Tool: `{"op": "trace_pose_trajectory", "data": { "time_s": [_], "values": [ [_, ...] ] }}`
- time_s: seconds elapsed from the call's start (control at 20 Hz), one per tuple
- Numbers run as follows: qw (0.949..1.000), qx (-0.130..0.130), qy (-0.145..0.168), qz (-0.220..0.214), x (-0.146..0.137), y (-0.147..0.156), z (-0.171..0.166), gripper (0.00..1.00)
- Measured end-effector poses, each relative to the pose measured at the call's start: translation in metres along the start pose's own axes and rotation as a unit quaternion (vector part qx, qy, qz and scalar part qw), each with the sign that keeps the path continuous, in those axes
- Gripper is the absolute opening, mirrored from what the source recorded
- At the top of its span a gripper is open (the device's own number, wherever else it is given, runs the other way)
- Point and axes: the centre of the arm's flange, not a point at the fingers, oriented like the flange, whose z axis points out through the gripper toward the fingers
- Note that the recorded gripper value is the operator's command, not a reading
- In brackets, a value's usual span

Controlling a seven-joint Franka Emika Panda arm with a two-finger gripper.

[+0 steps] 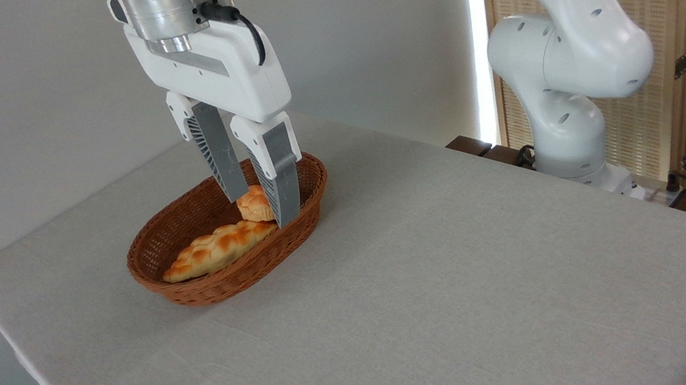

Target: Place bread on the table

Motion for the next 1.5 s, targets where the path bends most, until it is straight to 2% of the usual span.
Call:
{"op": "trace_pose_trajectory", "data": {
  "time_s": [0.65, 0.95, 1.15, 1.25, 1.35, 1.4, 1.5],
  "values": [
    [1.0, 0.001, 0.001, -0.003, -0.002, -0.002, 0.0, 1.0],
    [0.9999, 0.003, 0.005, 0.01, 0.008, 0.007, 0.0, 1.0],
    [0.9978, -0.011, -0.005, 0.066, 0.048, 0.057, 0.023, 1.0],
    [0.9952, -0.007, 0.007, 0.097, 0.07, 0.088, 0.046, 1.0],
    [0.9917, 0.007, 0.024, 0.126, 0.087, 0.121, 0.074, 1.0],
    [0.9901, 0.013, 0.03, 0.136, 0.09, 0.134, 0.085, 1.0],
    [0.9886, 0.009, 0.04, 0.145, 0.091, 0.152, 0.094, 1.0]
  ]
}}
